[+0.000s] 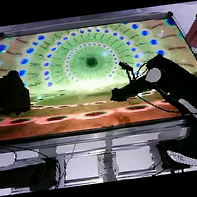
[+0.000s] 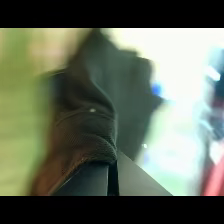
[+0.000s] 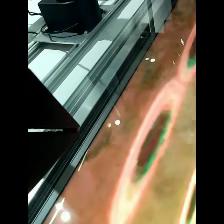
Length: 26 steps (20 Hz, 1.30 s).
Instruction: Fold the clothes and pants, and hang the long-sleeved shirts on hangers.
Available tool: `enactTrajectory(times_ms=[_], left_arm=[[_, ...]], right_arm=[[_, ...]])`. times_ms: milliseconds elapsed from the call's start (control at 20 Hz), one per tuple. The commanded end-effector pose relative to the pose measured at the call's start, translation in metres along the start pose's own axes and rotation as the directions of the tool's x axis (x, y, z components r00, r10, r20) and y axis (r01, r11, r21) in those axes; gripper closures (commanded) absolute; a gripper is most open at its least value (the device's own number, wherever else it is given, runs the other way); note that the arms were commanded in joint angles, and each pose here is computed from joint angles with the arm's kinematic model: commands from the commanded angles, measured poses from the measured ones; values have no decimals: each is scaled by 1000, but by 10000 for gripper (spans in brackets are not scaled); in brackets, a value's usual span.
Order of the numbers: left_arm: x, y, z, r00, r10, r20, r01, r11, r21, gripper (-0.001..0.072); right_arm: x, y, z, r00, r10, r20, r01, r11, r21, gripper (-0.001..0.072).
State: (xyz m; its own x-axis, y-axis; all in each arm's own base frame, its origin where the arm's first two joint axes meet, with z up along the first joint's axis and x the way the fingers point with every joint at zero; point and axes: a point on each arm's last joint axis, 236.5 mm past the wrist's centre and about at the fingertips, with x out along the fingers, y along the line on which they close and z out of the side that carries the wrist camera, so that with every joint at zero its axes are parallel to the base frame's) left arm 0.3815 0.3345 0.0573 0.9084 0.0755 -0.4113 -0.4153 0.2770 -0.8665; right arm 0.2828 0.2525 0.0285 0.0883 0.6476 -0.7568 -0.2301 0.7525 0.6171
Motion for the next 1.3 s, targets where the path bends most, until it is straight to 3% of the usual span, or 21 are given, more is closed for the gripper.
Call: enactTrajectory(times_ms=[0, 150, 250, 350, 550, 700, 850, 950, 1150, 1250], left_arm=[[-19, -187, -46, 933, -295, -208, 338, 916, 218, 692], [-66, -339, -147, 777, -396, -489, 599, 702, 384, 693], [-86, -384, -212, 738, -317, -596, 642, 603, 474, 693], [-90, -389, -265, 741, -188, -645, 618, 568, 544, 693], [-94, -312, -370, 577, 234, -783, 584, 552, 595, 692], [-92, -267, -415, 512, 444, -735, 556, 481, 678, 692], [-93, -248, -439, 523, 556, -646, 537, 374, 756, 692], [-102, -240, -450, 505, 604, -617, 545, 331, 770, 691], [-119, -224, -452, 451, 678, -581, 549, 302, 779, 691], [-119, -224, -452, 453, 677, -580, 543, 307, 782, 691]], right_arm=[[-5, 8, 4, 1000, 14, 9, -14, 1000, -17, 690], [-26, 24, 14, 999, 13, 31, -9, 991, -137, 690], [-47, 30, 25, 997, -28, 67, 42, 973, -228, 690], [-71, 33, 31, 992, -81, 101, 108, 949, -296, 690], [-106, 16, 34, 960, -222, 169, 271, 890, -368, 690], [-113, 0, 23, 945, -297, 135, 327, 866, -379, 691], [-113, -5, 12, 945, -316, 90, 325, 866, -381, 690], [-112, -7, 4, 945, -320, 63, 319, 868, -380, 690], [-100, -15, -36, 958, -287, 22, 276, 892, -358, 691], [-83, -9, -59, 980, -197, 29, 196, 924, -327, 691]])
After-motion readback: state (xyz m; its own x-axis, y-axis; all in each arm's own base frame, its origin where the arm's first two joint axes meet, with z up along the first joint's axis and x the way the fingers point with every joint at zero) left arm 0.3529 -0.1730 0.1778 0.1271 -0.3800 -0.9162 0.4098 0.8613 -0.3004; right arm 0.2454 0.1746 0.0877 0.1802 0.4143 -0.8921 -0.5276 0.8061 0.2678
